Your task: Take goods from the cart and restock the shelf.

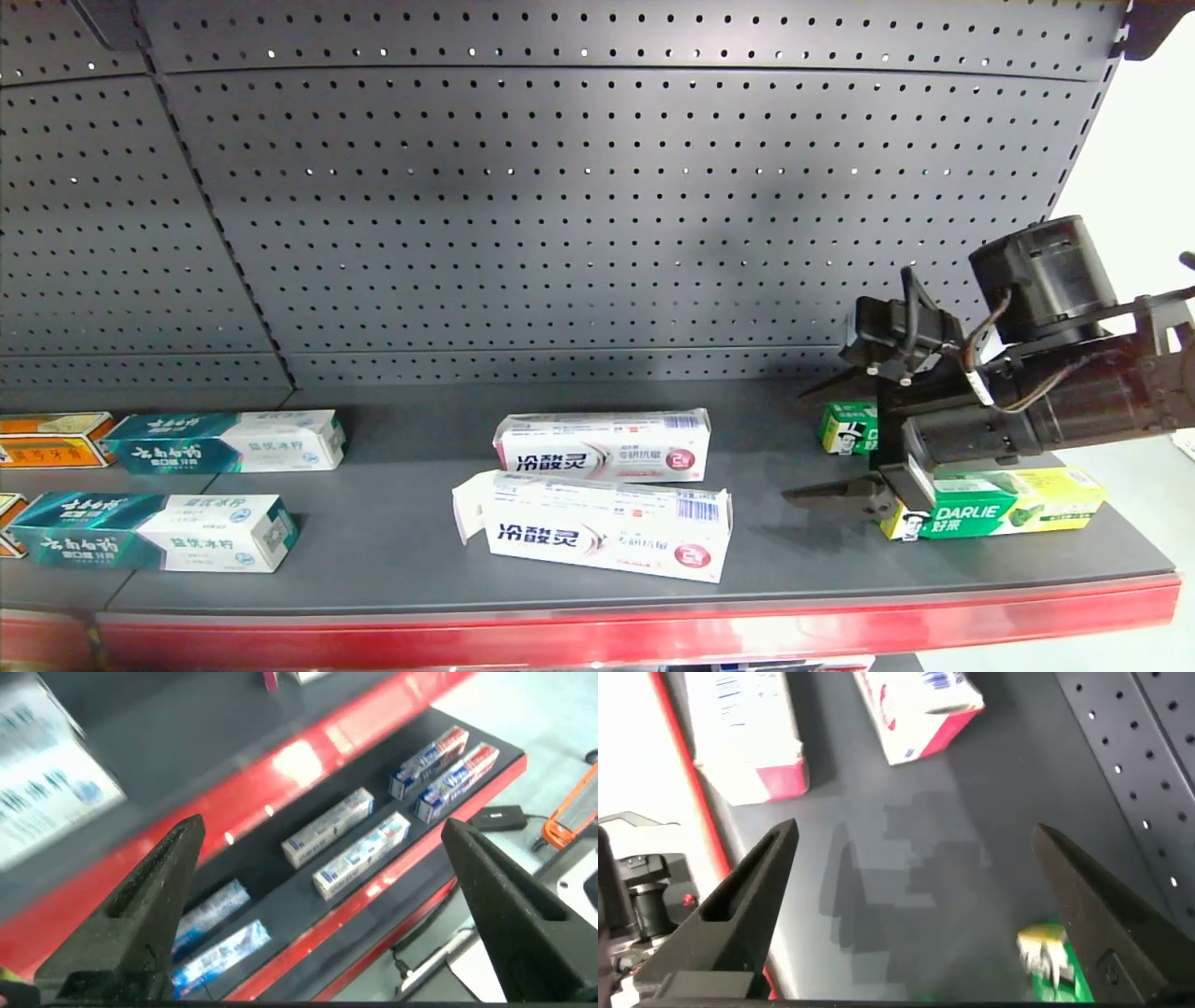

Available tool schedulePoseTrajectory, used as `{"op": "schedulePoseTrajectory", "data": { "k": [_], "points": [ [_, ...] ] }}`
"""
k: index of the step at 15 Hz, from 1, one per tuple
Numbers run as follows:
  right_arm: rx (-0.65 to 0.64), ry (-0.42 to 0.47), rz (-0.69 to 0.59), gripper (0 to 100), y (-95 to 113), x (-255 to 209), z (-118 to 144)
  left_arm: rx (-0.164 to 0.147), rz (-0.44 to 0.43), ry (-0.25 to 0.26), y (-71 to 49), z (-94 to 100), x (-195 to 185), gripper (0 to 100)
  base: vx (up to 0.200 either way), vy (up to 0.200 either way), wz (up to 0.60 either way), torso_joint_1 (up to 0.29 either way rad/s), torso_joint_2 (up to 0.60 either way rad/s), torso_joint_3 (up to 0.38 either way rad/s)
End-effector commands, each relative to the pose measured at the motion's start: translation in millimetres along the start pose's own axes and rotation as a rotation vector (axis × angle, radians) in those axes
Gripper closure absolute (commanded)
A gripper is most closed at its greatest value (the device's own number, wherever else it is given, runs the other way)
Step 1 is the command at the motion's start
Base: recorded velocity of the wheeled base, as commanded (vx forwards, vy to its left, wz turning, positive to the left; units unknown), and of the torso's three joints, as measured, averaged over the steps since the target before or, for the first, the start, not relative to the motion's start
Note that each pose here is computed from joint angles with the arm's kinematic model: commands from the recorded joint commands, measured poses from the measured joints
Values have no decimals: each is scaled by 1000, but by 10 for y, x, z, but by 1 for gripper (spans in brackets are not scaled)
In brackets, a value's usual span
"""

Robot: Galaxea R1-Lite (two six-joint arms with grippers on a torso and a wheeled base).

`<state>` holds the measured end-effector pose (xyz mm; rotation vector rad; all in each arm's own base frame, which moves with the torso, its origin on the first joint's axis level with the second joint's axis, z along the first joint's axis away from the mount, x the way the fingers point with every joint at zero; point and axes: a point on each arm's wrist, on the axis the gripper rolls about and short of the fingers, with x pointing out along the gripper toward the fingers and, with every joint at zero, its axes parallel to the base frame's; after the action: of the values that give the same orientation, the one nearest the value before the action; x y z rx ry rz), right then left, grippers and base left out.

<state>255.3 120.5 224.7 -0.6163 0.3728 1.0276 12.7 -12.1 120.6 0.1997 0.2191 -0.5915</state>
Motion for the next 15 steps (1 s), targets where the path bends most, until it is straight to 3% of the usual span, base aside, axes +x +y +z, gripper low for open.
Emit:
{"op": "schedulePoseTrajectory", "data": {
  "k": [1,2,3,4,7,8,10,15],
  "points": [
    [-8,-31,-18,0,126,-213,38,-17,-26,41,282,491,188,0,0,0,0,0,0,0],
    [-6,-32,-21,0,193,-288,13,-13,-41,50,413,697,311,0,0,0,0,0,0,0],
    [-7,-37,-28,0,210,-334,7,-7,-33,53,464,788,360,0,0,0,0,0,0,0],
    [-5,-41,-39,0,259,-419,-18,3,17,82,586,967,499,0,0,0,0,0,0,0],
    [-2,-39,-38,0,334,-484,-62,20,99,153,745,1193,805,0,0,0,0,0,0,0],
    [-3,-37,-33,0,348,-479,-71,36,146,218,787,1245,1036,0,0,0,0,0,0,0],
    [-9,-41,-25,0,377,-488,-58,50,149,256,786,1281,1223,0,0,0,0,0,0,0],
    [-43,-28,92,0,651,-351,-80,54,168,286,835,1240,1368,0,0,0,0,0,0,0]
  ]
}}
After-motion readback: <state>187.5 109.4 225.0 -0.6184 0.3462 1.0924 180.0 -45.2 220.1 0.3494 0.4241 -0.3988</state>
